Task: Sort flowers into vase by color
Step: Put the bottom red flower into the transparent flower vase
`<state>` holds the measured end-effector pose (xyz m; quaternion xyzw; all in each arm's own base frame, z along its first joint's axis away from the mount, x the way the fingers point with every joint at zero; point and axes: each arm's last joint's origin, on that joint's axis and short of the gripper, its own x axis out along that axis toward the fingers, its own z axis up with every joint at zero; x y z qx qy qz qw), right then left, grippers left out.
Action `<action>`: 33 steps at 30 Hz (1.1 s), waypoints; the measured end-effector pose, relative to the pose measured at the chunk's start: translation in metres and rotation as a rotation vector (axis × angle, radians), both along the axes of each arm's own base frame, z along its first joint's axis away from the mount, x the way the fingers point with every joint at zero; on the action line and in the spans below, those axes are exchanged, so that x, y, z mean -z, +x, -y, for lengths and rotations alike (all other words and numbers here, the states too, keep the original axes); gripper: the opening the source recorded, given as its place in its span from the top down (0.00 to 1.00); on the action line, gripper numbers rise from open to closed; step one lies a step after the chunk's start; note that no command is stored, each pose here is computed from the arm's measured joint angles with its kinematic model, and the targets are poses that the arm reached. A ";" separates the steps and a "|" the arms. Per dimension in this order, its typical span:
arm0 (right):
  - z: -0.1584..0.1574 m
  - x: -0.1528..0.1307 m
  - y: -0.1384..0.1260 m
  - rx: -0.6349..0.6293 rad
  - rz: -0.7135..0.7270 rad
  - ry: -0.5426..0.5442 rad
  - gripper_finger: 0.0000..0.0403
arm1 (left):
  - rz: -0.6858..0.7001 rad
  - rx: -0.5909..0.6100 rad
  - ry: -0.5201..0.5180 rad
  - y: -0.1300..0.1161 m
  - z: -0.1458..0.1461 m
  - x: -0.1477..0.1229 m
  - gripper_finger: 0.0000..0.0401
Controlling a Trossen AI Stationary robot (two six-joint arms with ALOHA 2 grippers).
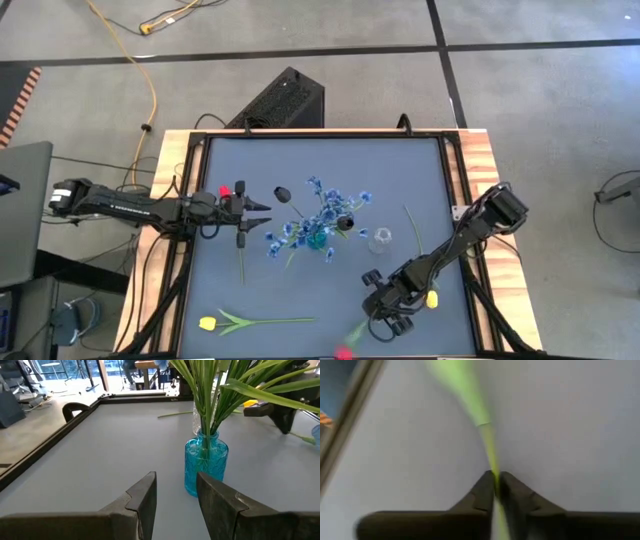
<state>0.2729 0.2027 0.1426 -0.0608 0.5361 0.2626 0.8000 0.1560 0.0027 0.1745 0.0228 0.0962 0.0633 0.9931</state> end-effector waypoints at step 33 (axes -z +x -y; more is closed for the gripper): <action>0.112 -0.151 -0.114 0.553 1.319 -0.085 0.93 | 0.000 -0.001 -0.008 0.000 0.000 0.000 0.68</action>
